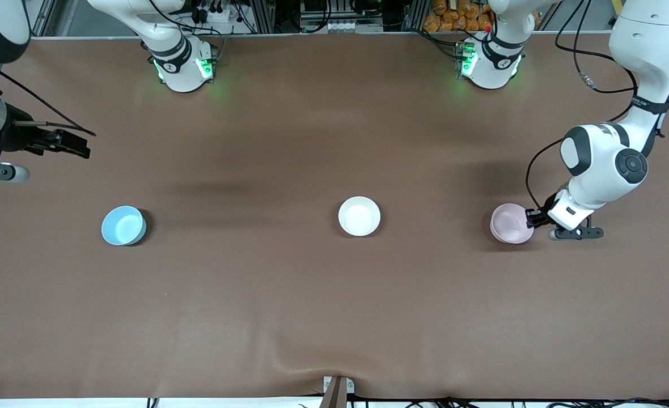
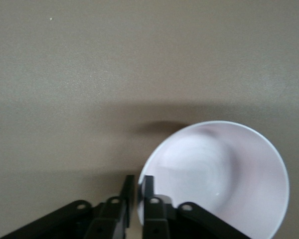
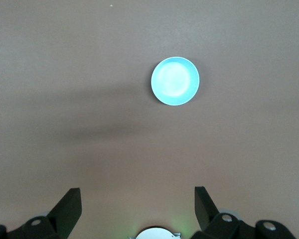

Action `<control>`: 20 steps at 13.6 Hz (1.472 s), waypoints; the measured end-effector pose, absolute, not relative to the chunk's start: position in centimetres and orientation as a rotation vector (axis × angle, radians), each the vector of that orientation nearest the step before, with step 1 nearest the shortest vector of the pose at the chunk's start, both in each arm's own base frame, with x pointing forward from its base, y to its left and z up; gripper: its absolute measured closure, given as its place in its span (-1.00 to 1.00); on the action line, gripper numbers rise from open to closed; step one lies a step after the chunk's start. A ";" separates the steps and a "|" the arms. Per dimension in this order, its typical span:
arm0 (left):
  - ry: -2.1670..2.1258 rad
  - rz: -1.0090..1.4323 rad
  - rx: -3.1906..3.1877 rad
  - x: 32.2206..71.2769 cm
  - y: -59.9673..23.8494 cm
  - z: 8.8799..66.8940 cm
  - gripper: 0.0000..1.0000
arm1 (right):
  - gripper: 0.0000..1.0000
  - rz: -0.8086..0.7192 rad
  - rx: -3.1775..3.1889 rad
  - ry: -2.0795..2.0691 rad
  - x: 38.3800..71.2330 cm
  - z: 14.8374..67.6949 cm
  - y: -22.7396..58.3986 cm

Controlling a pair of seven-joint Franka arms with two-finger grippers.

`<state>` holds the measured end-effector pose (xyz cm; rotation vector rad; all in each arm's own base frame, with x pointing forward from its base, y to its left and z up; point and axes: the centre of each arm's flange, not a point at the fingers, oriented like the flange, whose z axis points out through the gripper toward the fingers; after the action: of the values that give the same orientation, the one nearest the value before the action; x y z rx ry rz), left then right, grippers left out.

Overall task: Stack pink and blue bowls on white bowl
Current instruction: 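Carry the pink bowl toward the white bowl while the right gripper reaches the blue bowl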

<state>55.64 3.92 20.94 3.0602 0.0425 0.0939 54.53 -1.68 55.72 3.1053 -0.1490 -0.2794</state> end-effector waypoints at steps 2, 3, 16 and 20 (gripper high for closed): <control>0.034 0.102 3.060 55.7 3.7 21.3 0.95 | -1.00 -0.270 3.107 -0.195 54.6 53.7 -3.6; 0.032 0.103 3.059 55.7 3.6 21.3 0.95 | -1.00 -0.256 3.109 -0.202 54.7 52.7 -4.3; 0.053 0.218 2.999 58.4 -3.2 25.1 0.95 | -1.00 -0.034 3.126 -0.155 54.1 38.7 -10.1; 0.119 0.243 2.966 59.1 -5.9 26.5 0.95 | -1.00 -0.070 3.127 -0.186 53.3 33.6 -11.7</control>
<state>59.10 -5.92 26.49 2.9661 0.1193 0.2431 53.28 -11.70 33.62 3.1274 -0.1857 -0.0705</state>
